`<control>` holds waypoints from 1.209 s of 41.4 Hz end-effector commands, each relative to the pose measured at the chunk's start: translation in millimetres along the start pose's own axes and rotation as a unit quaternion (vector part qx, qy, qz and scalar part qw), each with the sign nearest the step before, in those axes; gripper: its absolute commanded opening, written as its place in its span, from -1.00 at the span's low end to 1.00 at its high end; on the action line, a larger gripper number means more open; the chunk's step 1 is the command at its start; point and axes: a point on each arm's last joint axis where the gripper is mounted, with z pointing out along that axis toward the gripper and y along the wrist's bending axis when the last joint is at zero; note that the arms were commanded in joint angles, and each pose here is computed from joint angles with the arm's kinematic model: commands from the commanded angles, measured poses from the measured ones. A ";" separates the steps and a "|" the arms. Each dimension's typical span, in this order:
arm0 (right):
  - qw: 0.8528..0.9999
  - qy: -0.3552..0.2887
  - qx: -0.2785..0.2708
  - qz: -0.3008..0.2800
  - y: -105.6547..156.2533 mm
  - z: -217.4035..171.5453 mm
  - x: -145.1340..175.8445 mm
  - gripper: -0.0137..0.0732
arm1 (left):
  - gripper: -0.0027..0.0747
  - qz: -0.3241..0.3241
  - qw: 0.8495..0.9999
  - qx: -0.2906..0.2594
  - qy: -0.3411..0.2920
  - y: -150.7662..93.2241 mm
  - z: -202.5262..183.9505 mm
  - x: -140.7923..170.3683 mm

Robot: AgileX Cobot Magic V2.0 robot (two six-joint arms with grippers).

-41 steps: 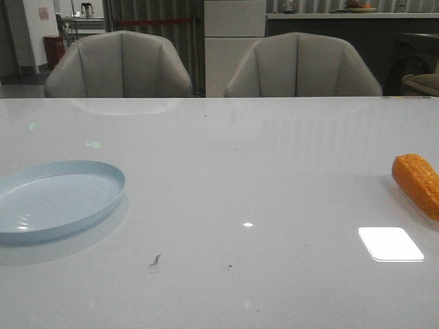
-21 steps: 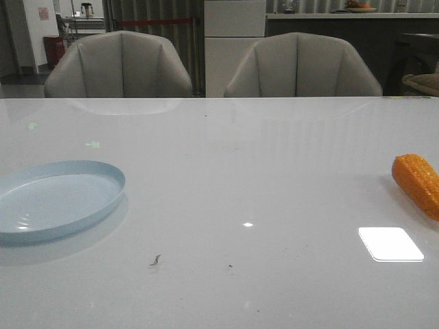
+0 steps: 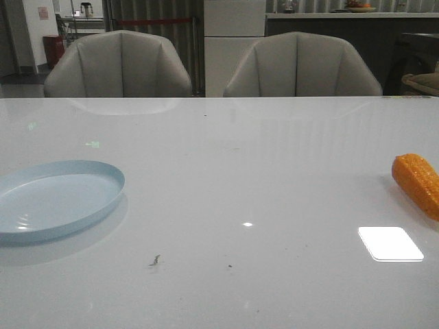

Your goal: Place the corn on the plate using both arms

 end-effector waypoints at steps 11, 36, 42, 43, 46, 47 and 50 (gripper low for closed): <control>1.000 0.006 0.013 0.003 3.9 46.1 -71.6 -0.57 | -0.69 -0.002 1.000 0.004 -0.007 5.7 41.2 -67.9; 0.986 0.164 0.042 0.007 -6.7 130.3 -28.8 0.09 | -0.24 -0.007 0.974 0.024 0.227 1.8 157.5 -16.6; 0.982 0.183 0.044 0.007 -7.9 136.4 -21.2 0.44 | 0.19 -0.018 0.966 0.022 0.257 0.8 164.1 -2.1; 0.982 0.186 0.045 0.007 -8.1 137.4 -20.0 0.44 | 0.24 -0.024 0.965 0.020 0.261 0.8 164.9 -0.2; 0.980 0.192 0.045 0.007 -8.5 139.3 -17.6 0.44 | 0.28 -0.051 0.961 0.009 0.273 1.0 167.1 5.5; 0.980 0.194 0.046 0.007 -8.6 139.9 -16.7 0.44 | 0.28 -0.064 0.958 0.003 0.280 1.1 168.0 8.4; 0.979 0.197 0.046 0.007 -8.8 140.8 -15.6 0.44 | 0.28 -0.112 0.945 -0.022 0.305 4.2 173.7 13.7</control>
